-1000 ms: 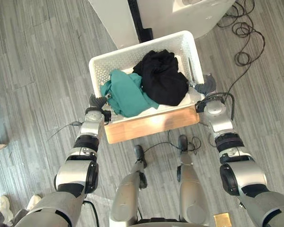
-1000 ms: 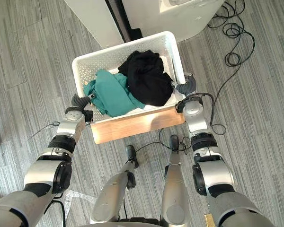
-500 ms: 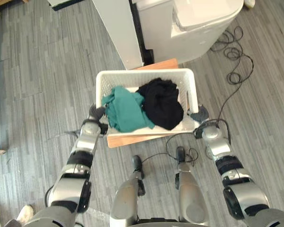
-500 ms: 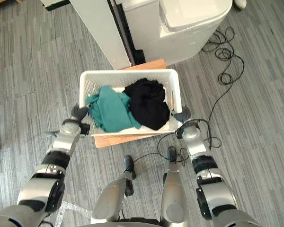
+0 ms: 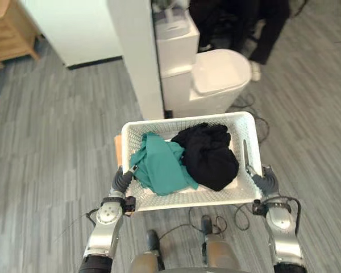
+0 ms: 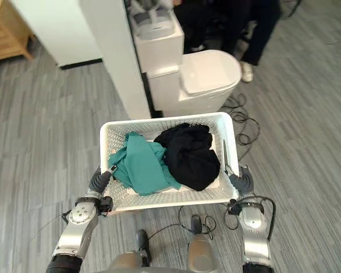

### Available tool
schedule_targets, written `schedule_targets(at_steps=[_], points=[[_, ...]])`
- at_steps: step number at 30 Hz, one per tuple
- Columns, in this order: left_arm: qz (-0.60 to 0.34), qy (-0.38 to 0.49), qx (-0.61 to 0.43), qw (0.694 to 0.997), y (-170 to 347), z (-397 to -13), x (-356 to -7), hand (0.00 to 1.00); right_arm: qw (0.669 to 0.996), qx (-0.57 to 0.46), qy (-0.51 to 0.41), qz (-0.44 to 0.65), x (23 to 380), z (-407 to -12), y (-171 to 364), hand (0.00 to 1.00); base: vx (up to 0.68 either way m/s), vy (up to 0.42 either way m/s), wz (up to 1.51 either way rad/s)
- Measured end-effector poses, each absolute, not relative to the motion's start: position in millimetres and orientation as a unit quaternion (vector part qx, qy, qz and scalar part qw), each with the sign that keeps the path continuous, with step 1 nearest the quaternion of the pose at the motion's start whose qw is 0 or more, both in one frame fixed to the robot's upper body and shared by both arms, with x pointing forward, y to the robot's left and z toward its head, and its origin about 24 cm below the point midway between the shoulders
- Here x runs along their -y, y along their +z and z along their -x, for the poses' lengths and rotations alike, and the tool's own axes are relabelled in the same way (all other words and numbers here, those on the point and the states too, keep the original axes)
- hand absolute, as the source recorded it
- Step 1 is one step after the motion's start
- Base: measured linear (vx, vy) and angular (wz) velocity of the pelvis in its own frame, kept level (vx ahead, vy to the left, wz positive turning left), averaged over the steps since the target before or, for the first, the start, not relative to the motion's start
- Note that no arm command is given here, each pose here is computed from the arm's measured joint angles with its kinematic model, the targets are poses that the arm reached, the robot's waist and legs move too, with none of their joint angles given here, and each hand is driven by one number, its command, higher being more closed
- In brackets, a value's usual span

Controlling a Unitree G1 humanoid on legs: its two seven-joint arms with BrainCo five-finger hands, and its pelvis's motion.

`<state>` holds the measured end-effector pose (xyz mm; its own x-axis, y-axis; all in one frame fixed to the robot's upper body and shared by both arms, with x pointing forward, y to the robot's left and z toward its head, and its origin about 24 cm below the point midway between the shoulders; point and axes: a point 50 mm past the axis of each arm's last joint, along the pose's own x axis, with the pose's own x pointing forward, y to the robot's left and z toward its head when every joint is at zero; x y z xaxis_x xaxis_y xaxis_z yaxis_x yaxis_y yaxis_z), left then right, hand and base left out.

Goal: Pick up the laundry basket with both hands and put the clothes into the washing machine.

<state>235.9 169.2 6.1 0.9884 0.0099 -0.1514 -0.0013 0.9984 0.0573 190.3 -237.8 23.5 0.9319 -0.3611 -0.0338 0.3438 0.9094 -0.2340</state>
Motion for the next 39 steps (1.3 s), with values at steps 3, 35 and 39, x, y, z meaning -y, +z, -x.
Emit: schedule_targets(at_steps=[3,35,39], points=[[-0.021,-0.004,-0.062,0.998,10.4,-235.3,-165.7,1.0,0.975,-0.015,-0.195,0.105,237.8,-179.8,35.0,1.0,-0.03,0.002,-1.93],[0.093,0.083,-0.124,0.984,-20.2,-166.3,-170.0,1.0,0.98,0.012,-0.115,0.161,222.2,-188.4,51.2,1.0,0.21,-0.077,-0.8],[0.078,0.078,-0.117,0.987,-15.8,-169.1,-174.5,1.0,0.983,-0.002,-0.116,0.145,219.4,-190.0,42.2,1.0,0.53,0.105,-0.01]])
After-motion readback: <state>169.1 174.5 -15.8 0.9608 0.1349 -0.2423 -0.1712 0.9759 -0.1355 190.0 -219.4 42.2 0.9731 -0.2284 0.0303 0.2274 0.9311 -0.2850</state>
